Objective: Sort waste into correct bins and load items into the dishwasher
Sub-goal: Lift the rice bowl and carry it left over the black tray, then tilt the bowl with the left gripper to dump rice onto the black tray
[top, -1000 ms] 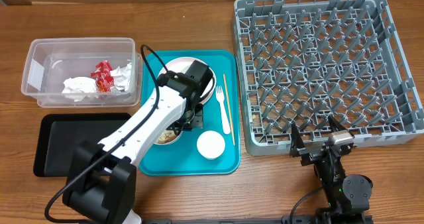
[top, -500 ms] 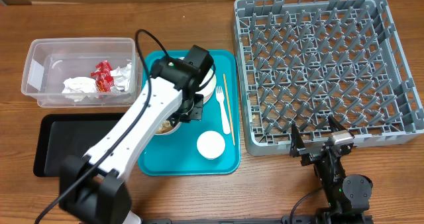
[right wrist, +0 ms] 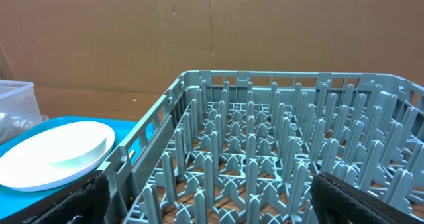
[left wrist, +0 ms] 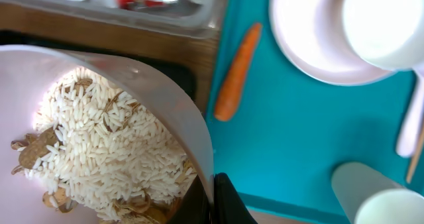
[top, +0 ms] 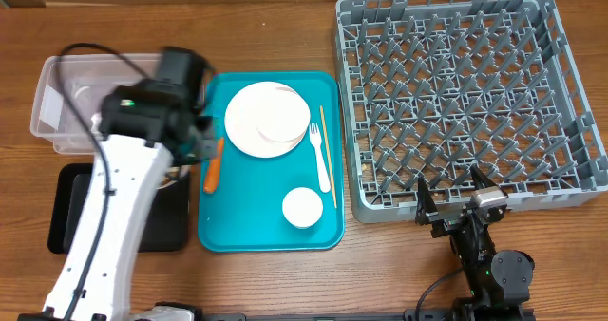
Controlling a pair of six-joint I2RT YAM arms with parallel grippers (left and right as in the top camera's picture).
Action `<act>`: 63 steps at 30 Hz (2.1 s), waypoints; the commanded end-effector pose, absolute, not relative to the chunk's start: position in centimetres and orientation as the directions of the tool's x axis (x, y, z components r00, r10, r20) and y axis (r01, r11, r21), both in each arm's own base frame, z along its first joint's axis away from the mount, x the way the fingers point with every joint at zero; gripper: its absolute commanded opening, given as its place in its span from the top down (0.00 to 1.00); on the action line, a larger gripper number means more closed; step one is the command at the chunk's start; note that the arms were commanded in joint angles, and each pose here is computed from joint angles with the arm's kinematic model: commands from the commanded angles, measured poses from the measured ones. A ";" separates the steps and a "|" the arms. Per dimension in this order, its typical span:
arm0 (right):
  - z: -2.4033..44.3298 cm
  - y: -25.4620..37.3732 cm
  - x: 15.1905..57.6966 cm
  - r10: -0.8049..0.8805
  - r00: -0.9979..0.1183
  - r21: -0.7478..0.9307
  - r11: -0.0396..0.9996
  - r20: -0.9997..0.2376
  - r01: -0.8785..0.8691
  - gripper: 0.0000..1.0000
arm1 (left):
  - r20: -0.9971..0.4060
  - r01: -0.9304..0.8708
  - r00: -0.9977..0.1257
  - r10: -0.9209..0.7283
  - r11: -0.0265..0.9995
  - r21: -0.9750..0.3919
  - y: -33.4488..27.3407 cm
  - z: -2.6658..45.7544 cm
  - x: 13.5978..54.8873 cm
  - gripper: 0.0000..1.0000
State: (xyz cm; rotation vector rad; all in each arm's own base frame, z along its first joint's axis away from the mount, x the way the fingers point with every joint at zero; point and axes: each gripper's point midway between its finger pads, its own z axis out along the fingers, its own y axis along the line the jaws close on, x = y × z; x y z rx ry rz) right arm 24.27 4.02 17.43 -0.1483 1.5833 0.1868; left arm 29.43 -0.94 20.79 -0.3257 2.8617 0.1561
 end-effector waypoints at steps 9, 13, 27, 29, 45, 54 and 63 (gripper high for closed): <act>17.2 3.8 24.3 0.020 -0.017 0.023 0.980 -1.000 -0.198 0.00 | -0.275 -0.466 -0.869 -0.412 0.868 0.171 8.6 21.1 27.5 0.96; 17.2 3.8 24.3 0.020 -0.017 0.023 0.980 -1.000 -0.198 0.00 | -0.255 -0.514 -0.847 -0.466 0.841 0.168 9.7 20.9 26.6 0.96; 17.2 3.8 24.3 0.020 -0.017 0.023 0.980 -1.000 -0.198 0.00 | -0.243 -0.230 -0.938 -0.248 0.968 -0.101 6.3 16.0 29.5 0.96; 17.2 3.8 24.3 0.020 -0.017 0.023 0.980 -1.000 -0.198 0.00 | -0.235 -0.193 -0.944 -0.231 0.966 -0.175 5.6 15.4 29.3 0.96; 17.2 3.8 24.3 0.020 -0.017 0.023 0.980 -1.000 -0.198 0.00 | -0.388 -0.029 -0.842 -0.376 0.749 -0.662 6.6 17.4 28.5 0.96; 17.2 3.8 24.3 0.020 -0.017 0.023 0.980 -1.000 -0.198 0.00 | -0.504 0.135 -0.749 -0.430 0.645 -0.752 6.4 19.8 28.0 0.96; 17.2 3.8 24.3 0.020 -0.017 0.023 0.980 -1.000 -0.198 0.00 | -0.510 0.127 -0.711 -0.484 0.624 -0.771 7.2 18.4 26.7 0.96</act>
